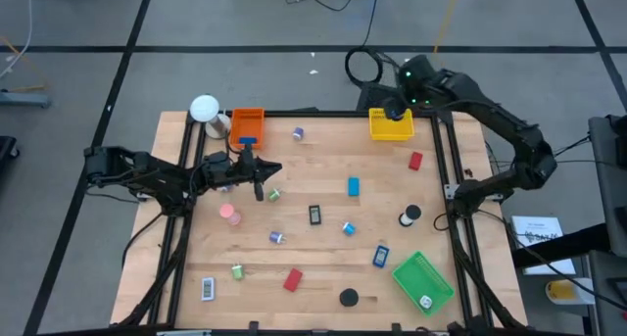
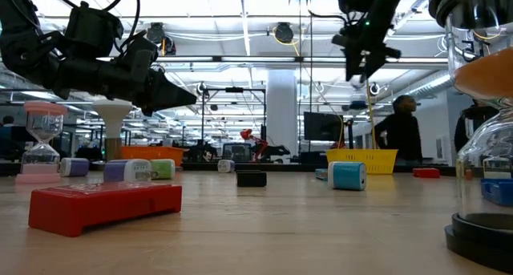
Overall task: Pick & Place Office items
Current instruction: Put the blue hourglass into the yellow bin
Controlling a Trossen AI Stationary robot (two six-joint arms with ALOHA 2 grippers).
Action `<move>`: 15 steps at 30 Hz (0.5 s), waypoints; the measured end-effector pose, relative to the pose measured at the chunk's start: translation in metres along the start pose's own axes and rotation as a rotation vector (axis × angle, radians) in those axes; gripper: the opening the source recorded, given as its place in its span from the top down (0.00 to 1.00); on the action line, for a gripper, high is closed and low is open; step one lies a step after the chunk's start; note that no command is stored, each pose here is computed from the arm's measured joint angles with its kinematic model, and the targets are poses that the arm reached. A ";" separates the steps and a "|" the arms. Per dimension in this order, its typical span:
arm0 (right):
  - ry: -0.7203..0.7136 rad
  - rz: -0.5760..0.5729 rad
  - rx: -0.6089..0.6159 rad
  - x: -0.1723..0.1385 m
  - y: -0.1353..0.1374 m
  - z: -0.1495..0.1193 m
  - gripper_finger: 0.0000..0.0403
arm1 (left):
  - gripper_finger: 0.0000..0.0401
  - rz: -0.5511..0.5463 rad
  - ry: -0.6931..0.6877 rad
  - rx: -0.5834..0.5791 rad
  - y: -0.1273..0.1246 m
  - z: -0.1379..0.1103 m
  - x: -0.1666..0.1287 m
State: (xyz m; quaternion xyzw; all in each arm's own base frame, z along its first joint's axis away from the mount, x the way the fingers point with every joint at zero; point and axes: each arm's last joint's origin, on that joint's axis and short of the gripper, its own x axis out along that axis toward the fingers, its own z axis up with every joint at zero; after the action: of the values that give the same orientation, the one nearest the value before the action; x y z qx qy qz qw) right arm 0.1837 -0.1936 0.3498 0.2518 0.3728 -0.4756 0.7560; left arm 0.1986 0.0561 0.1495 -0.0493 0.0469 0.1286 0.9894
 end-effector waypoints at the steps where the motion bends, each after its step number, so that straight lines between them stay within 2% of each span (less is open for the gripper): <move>1: 0.001 -0.009 0.011 0.000 -0.004 0.000 0.49 | 0.91 0.000 0.000 0.000 0.000 0.000 0.000; 6: -0.005 -0.038 0.046 0.011 -0.015 0.004 0.50 | 0.91 0.000 0.000 0.000 0.000 0.000 0.000; 15: 0.033 -0.020 0.072 0.069 -0.037 -0.012 0.50 | 0.91 0.000 0.000 0.000 0.000 0.000 0.000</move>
State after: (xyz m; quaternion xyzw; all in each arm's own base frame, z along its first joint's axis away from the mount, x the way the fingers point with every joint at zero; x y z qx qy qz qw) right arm 0.1651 -0.2372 0.2861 0.2827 0.3704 -0.4919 0.7355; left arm 0.1986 0.0561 0.1495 -0.0492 0.0469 0.1286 0.9894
